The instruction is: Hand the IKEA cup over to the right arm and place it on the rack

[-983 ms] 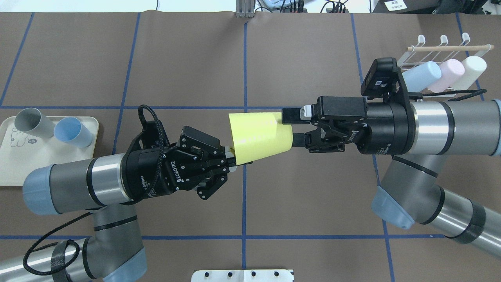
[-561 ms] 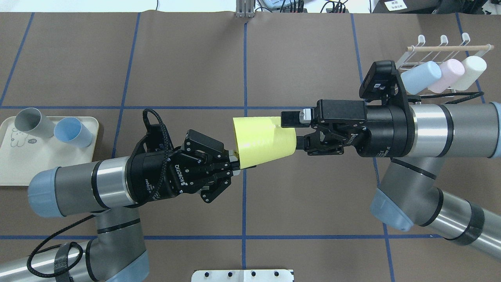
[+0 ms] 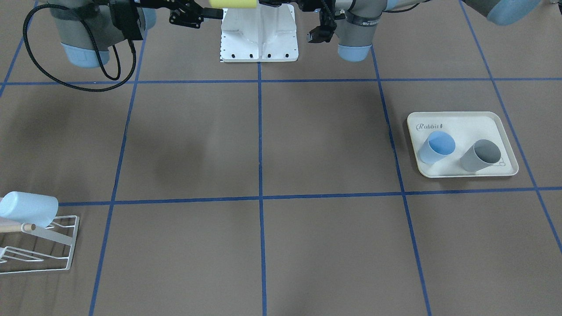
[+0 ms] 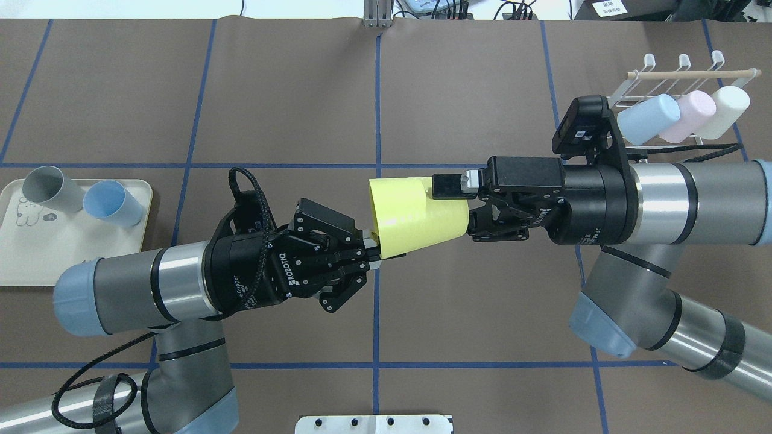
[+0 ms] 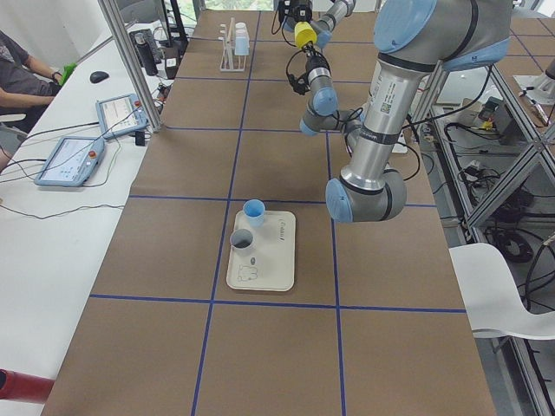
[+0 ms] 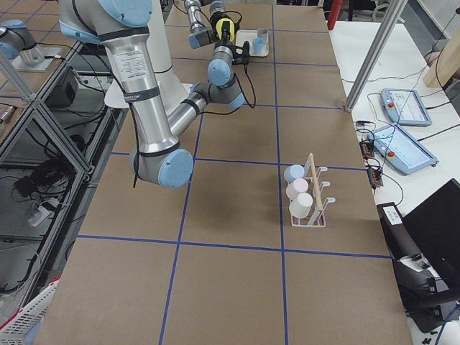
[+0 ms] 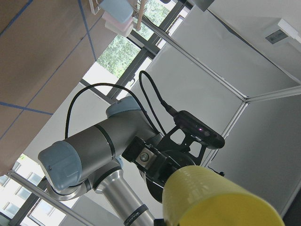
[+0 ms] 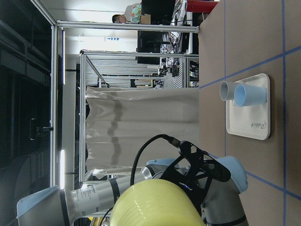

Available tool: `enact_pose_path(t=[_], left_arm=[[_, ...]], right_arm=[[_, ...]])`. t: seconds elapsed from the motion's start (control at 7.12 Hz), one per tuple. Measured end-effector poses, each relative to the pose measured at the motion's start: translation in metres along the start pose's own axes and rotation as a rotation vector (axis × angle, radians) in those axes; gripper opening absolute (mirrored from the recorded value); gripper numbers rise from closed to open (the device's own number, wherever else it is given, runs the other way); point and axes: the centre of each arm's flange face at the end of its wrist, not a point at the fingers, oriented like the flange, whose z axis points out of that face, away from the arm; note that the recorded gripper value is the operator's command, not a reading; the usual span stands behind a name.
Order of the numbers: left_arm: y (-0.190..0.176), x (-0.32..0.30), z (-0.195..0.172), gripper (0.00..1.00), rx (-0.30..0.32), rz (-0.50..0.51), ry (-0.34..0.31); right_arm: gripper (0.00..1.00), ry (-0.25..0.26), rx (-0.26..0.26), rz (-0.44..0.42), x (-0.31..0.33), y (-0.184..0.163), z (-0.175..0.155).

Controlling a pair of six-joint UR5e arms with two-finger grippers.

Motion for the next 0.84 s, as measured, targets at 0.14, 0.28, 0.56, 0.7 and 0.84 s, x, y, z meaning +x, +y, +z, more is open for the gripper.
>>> enact_pose_path(t=[0.14,0.28,0.56,0.7,0.84], left_arm=[[-0.0008,-0.0005,0.0013,0.00,0.001,0.000,0.000],[-0.0021,-0.0016,0.0018,0.04,0.003,0.000,-0.002],[-0.0034,-0.0027,0.0016,0.40,0.007,0.002,-0.005],[-0.0047,-0.0034,0.0015,0.82,0.012,0.003,-0.006],[-0.0059,-0.0040,0.0015,1.00,0.017,0.003,-0.007]], right_arm=[[0.77,-0.001,-0.001,0.000,0.0000,0.0005,0.0002],[0.61,-0.002,-0.002,0.000,-0.0002,0.0007,0.0002],[0.35,-0.003,-0.002,-0.001,-0.0011,0.0009,-0.0002],[0.31,-0.003,-0.001,-0.002,-0.0012,0.0008,-0.0006],[0.30,-0.003,-0.001,-0.002,-0.0011,0.0007,-0.0009]])
